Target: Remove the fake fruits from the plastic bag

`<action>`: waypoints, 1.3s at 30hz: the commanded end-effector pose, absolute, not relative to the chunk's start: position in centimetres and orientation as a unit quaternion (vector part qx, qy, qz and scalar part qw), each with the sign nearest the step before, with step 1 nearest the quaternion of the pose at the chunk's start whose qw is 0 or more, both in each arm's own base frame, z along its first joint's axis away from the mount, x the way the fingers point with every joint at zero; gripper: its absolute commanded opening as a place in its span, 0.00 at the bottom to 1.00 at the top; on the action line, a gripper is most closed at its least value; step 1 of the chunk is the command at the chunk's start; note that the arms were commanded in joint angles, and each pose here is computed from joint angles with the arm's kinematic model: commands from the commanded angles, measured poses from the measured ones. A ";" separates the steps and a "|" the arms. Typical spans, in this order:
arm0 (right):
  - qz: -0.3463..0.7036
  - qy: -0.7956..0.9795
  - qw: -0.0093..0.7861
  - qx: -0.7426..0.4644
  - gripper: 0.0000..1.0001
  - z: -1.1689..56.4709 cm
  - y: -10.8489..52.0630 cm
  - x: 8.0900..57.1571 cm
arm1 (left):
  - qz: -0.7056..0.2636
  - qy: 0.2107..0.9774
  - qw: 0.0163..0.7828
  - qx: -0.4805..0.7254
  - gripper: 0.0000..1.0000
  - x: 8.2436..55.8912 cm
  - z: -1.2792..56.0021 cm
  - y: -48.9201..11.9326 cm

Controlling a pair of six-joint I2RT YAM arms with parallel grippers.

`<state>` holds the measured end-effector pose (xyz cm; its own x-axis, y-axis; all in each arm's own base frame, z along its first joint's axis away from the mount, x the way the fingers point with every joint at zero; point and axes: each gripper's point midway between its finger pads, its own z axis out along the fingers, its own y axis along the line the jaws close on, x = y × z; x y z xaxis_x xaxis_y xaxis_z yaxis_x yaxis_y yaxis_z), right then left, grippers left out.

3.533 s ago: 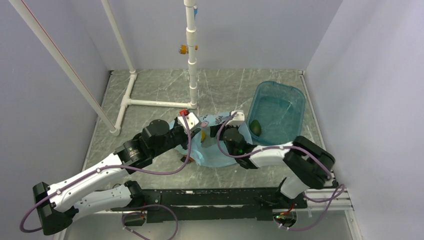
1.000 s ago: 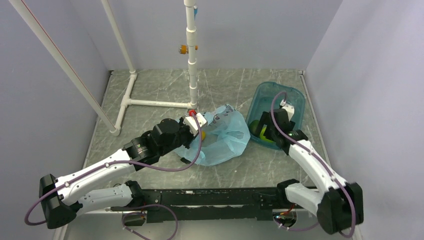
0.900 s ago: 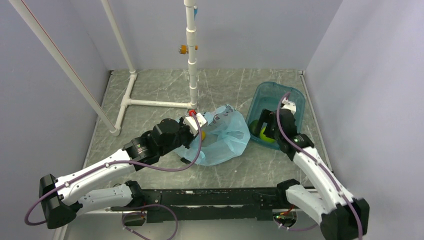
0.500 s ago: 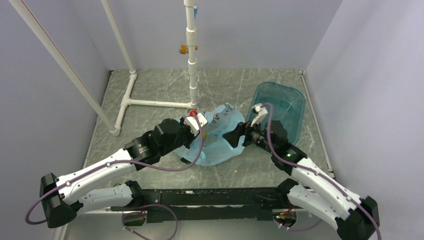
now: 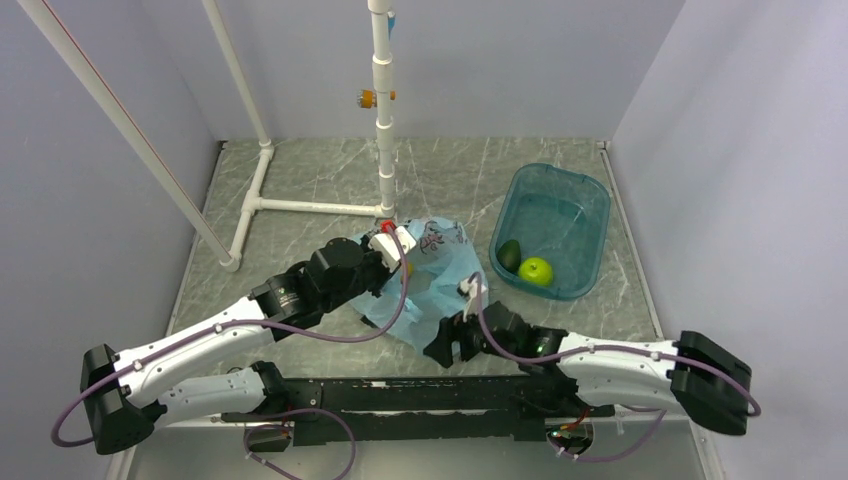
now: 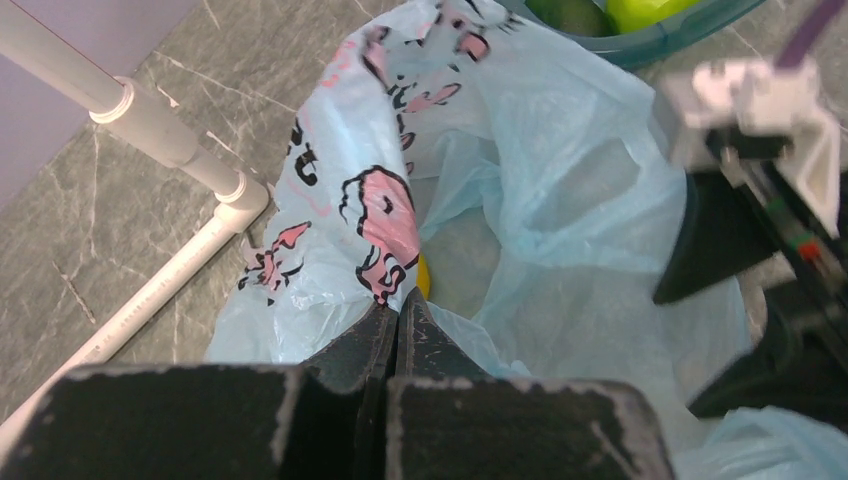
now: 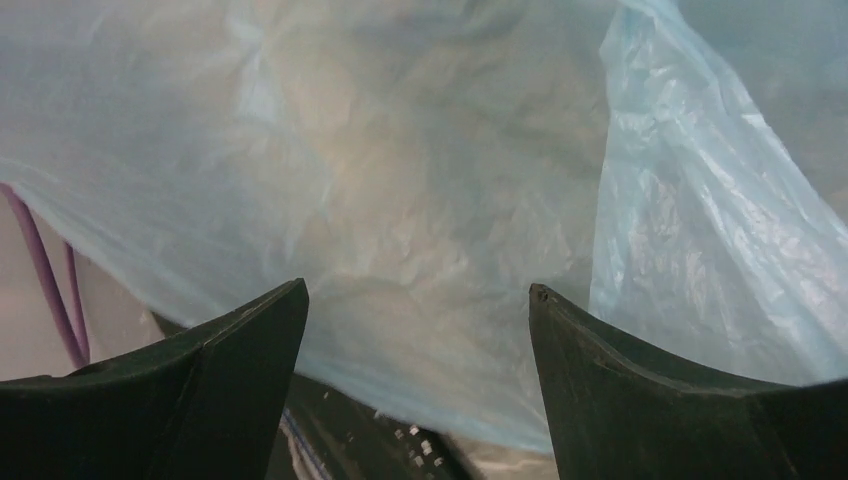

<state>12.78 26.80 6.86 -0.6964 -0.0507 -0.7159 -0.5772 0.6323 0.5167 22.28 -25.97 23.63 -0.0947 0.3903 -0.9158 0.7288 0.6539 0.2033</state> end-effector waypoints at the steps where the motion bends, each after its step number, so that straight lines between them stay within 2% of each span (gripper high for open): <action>1: 0.419 0.821 0.356 -0.153 0.83 7.4 29.6 10.5 | -0.161 0.712 0.565 0.385 0.00 22.5 25.5 -26.6; 3: 0.419 0.824 0.346 -0.160 0.83 6.7 31.0 9.0 | -0.162 0.711 0.565 0.386 0.00 22.4 25.6 -26.6; 8: 0.436 0.805 0.355 -0.188 0.83 9.2 35.2 7.4 | -0.167 0.704 0.566 0.394 0.00 22.0 25.6 -26.7; 14: 0.367 0.802 0.460 -0.106 0.83 13.6 32.3 12.2 | -0.165 0.698 0.579 0.389 0.00 21.9 26.2 -26.2; 19: 0.335 0.775 0.523 -0.117 0.80 17.2 32.1 14.3 | -0.166 0.694 0.584 0.387 0.00 21.8 26.6 -26.1; 24: 0.269 0.789 0.544 -0.096 0.73 16.4 31.9 18.1 | -0.167 0.692 0.589 0.383 0.00 21.7 26.8 -25.9; 28: 0.275 0.794 0.534 -0.092 0.70 14.5 31.7 20.9 | -0.164 0.691 0.592 0.381 0.00 21.7 26.9 -25.8; 33: 0.289 0.768 0.550 -0.158 0.80 14.0 33.0 23.2 | -0.165 0.689 0.593 0.383 0.00 21.7 27.0 -25.8; 37: 0.275 0.782 0.535 -0.161 0.78 12.9 33.7 24.4 | -0.164 0.691 0.590 0.386 0.00 21.6 26.7 -26.0; 39: 0.309 0.769 0.535 -0.165 0.78 13.0 33.8 23.5 | -0.161 0.692 0.589 0.385 0.00 21.7 26.7 -25.9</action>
<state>23.97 31.69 10.26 -0.4244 0.0151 -0.9053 -0.4857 0.8401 0.2417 21.36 -25.70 24.97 -0.0503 0.3793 -0.9239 0.7395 0.6359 0.2208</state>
